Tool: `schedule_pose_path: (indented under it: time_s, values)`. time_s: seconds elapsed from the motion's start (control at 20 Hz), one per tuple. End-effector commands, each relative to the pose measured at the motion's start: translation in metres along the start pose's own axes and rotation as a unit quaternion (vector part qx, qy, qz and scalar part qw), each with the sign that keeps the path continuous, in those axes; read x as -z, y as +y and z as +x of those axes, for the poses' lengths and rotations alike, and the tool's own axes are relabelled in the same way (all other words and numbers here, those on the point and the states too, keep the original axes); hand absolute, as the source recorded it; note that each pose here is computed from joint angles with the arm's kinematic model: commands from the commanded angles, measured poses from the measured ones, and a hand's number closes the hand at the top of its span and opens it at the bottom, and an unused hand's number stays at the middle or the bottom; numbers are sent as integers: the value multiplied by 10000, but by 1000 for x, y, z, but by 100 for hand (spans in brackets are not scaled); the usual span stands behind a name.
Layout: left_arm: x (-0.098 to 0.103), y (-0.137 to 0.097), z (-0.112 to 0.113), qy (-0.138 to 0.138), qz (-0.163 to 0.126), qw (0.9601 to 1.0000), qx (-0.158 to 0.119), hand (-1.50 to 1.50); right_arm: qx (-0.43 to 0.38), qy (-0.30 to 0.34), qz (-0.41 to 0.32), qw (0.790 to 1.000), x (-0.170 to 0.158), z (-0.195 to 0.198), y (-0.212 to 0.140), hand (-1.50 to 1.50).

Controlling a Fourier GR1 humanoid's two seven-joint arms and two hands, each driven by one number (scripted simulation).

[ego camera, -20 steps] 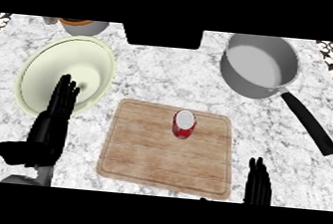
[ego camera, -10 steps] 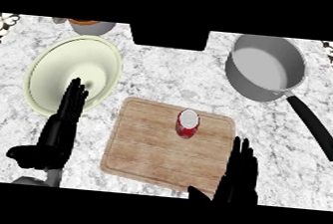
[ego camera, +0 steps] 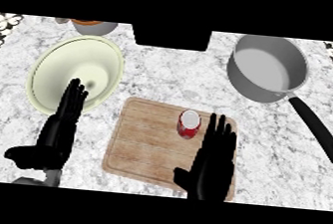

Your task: Pick the can from the cutting board and place it in the pot

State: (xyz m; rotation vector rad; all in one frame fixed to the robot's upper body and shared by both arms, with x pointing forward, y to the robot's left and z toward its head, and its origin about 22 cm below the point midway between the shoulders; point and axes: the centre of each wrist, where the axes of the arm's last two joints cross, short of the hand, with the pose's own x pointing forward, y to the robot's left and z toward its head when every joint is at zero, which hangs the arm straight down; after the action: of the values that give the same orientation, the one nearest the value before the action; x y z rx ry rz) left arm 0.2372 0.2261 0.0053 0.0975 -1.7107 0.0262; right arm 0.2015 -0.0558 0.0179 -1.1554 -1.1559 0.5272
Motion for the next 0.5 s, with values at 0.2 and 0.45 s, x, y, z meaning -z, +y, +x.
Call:
schedule_pose_path:
  time_s: [0.2, 0.45]
  values:
    - [3, -9, -6, 43, -7, 10000, -17, 0, -9, 980, 43, 9952, 18, 9, 21, -150]
    - [5, -17, 3, 5, -44, 10000, -25, 0, 138, 1005, 82, 9948, 28, 21, 20, -150]
